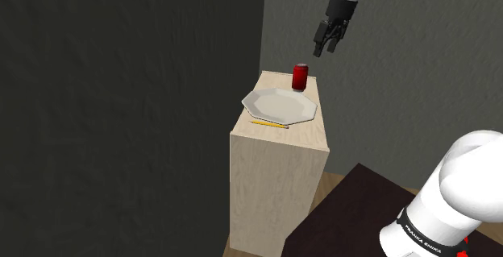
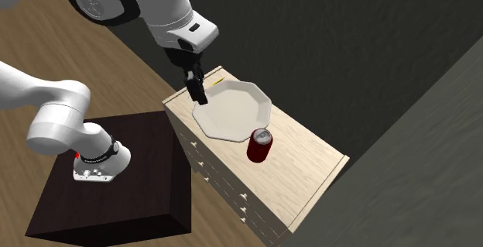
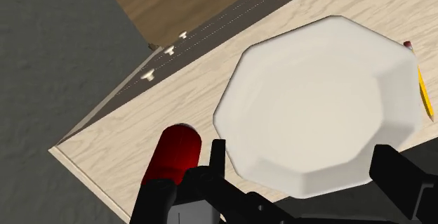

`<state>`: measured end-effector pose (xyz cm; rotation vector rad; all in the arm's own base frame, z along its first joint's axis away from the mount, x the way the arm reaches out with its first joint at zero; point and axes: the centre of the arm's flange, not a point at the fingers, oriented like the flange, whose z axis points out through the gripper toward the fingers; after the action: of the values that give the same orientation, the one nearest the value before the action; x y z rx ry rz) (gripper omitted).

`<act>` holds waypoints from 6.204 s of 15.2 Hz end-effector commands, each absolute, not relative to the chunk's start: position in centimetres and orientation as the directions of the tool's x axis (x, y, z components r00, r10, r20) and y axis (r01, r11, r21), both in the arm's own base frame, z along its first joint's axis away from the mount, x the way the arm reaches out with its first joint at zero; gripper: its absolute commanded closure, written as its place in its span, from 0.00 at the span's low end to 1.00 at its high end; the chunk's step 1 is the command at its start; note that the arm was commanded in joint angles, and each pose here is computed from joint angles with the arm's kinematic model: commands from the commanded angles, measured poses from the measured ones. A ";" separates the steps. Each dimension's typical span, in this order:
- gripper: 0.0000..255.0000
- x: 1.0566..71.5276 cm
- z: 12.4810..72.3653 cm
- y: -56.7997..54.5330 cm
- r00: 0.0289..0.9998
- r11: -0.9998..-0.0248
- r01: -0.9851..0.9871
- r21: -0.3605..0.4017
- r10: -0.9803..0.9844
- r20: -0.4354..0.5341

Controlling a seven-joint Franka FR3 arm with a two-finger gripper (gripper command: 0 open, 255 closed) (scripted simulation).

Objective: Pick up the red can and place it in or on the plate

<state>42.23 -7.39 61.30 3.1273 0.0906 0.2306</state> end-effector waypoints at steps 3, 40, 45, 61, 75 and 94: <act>0.00 46.7 59.3 -10.3 0.993 -0.998 0.063 0.009 0.064 0.103; 1.00 57.8 49.5 -17.8 0.997 -0.997 0.076 0.009 0.076 -0.010; 1.00 57.8 52.1 -17.8 0.997 -0.997 0.076 0.009 0.076 -0.010; 1.00 56.2 58.3 -11.4 0.997 -0.997 0.076 0.009 0.076 -0.010; 1.00 52.8 58.0 1.6 0.997 -0.997 0.076 0.009 0.076 -0.010; 1.00 52.8 50.4 1.6 0.997 -0.997 0.076 0.009 0.076 -0.010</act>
<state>52.76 1.57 50.44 3.1301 0.1191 -0.0164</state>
